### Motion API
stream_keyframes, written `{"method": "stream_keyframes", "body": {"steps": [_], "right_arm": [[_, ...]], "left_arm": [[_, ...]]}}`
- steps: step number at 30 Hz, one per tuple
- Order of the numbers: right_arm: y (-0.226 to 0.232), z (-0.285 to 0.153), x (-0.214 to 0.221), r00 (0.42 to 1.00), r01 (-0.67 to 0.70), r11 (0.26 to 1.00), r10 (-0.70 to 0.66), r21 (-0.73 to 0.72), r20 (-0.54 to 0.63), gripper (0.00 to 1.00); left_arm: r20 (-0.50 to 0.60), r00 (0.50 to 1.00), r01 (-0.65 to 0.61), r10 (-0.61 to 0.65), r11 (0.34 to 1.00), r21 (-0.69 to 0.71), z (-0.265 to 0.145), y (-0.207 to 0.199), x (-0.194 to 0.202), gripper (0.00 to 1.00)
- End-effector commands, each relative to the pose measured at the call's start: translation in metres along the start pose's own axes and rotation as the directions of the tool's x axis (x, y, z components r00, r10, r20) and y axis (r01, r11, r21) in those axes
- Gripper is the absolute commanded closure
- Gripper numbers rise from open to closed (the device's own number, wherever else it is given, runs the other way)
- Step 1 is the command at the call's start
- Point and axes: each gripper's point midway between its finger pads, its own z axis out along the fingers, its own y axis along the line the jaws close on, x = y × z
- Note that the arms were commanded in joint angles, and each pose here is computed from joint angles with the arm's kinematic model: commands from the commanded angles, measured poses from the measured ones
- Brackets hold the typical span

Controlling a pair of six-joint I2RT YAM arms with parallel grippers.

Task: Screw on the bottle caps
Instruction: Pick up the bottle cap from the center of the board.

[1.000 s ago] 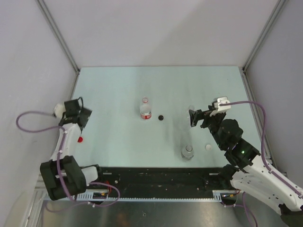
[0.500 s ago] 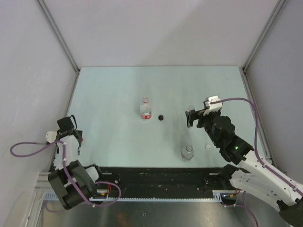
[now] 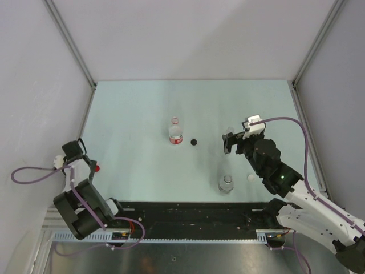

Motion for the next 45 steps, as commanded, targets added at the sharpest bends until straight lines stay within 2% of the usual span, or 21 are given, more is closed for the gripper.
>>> {"method": "stream_keyframes", "body": {"steps": [1,14,19,29,34,36,37,41,45], "right_arm": [[-0.004,0.001,-0.014,0.999,-0.004,1.0,0.003,0.017,0.046,0.01],[-0.003,-0.001,-0.015,0.999,-0.002,1.0,0.002,0.011,0.049,0.01],[-0.002,-0.001,-0.013,0.999,0.003,1.0,-0.003,0.003,0.043,0.01],[-0.005,-0.003,-0.014,0.999,0.002,1.0,-0.002,0.017,0.045,0.01],[-0.006,-0.005,-0.015,0.999,-0.004,1.0,0.003,0.02,0.049,0.01],[-0.007,-0.005,-0.016,0.999,-0.006,1.0,0.005,0.022,0.052,0.01],[-0.007,-0.006,-0.017,0.998,-0.009,1.0,0.008,0.022,0.055,0.01],[-0.004,-0.007,-0.02,0.998,-0.021,1.0,0.021,0.003,0.067,0.01],[0.004,-0.011,-0.029,0.992,-0.082,0.996,0.086,-0.045,0.095,0.01]], "left_arm": [[0.062,0.998,-0.036,0.029,0.992,0.12,-0.007,-0.019,-0.014,0.46],[0.016,0.993,-0.12,0.119,0.988,0.1,0.011,-0.023,-0.008,0.53],[-0.034,0.985,-0.159,0.167,0.973,0.165,0.02,-0.035,0.004,0.53],[-0.068,0.975,-0.196,0.21,0.966,0.169,0.027,-0.032,0.014,0.61],[-0.086,0.967,-0.223,0.241,0.958,0.18,0.028,-0.033,0.022,0.73],[-0.088,0.965,-0.227,0.246,0.956,0.183,0.027,-0.033,0.024,0.91],[-0.089,0.965,-0.228,0.248,0.955,0.188,0.027,-0.033,0.025,0.96],[-0.087,0.962,-0.23,0.258,0.941,0.247,0.018,-0.042,0.026,1.0],[-0.08,0.966,-0.189,0.244,0.886,0.423,-0.014,-0.072,0.032,1.0]]}}
